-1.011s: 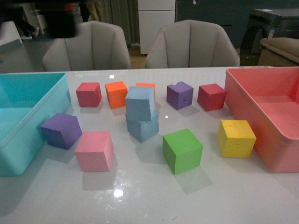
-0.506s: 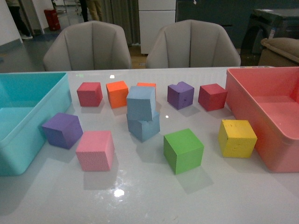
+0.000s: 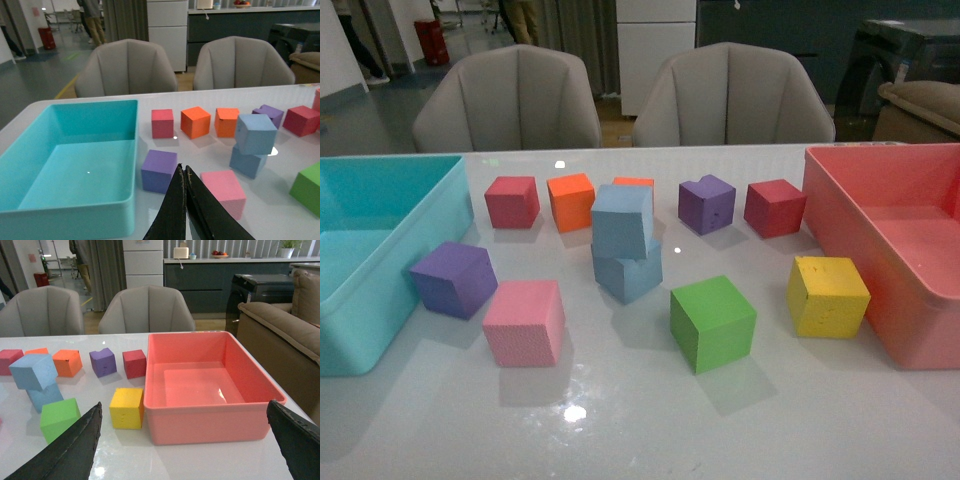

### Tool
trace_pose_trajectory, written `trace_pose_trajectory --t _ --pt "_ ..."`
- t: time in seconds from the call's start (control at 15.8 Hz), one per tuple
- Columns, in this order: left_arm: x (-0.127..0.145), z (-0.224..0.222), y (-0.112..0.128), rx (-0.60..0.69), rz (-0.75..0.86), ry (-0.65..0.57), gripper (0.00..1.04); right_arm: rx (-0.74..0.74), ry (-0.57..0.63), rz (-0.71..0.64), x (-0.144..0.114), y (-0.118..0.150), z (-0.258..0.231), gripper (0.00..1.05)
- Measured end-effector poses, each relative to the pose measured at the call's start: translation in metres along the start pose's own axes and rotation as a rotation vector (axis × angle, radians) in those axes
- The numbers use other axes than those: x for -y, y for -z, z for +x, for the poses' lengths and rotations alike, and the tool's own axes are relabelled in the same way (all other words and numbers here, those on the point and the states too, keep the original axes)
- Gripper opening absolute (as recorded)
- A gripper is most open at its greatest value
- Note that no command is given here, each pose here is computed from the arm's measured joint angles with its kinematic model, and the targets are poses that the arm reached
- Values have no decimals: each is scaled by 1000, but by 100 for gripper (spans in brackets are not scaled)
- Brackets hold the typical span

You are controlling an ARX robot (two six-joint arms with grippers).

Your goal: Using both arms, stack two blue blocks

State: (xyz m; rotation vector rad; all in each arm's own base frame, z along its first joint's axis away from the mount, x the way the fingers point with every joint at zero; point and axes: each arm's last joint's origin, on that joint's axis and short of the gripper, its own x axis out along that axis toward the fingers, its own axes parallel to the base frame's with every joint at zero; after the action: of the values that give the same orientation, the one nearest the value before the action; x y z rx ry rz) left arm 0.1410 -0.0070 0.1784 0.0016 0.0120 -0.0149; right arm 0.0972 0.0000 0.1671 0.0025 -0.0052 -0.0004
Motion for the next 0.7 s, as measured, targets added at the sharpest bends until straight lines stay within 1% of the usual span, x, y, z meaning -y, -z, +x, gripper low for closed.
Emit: trace_pose_trajectory --t 0.13,0.25,0.38,0.7 --pt "-8 -7 3 6 -1 -34 2 0 0 0 0 0 0 98" --pt "-6 -11 7 41 -1 -12 2 0 0 0 0 0 0 98" --pt "-6 -12 11 5 -1 -11 2 0 0 0 0 0 0 98" --pt "-6 -19 8 27 -1 -12 2 0 0 0 0 0 0 98"
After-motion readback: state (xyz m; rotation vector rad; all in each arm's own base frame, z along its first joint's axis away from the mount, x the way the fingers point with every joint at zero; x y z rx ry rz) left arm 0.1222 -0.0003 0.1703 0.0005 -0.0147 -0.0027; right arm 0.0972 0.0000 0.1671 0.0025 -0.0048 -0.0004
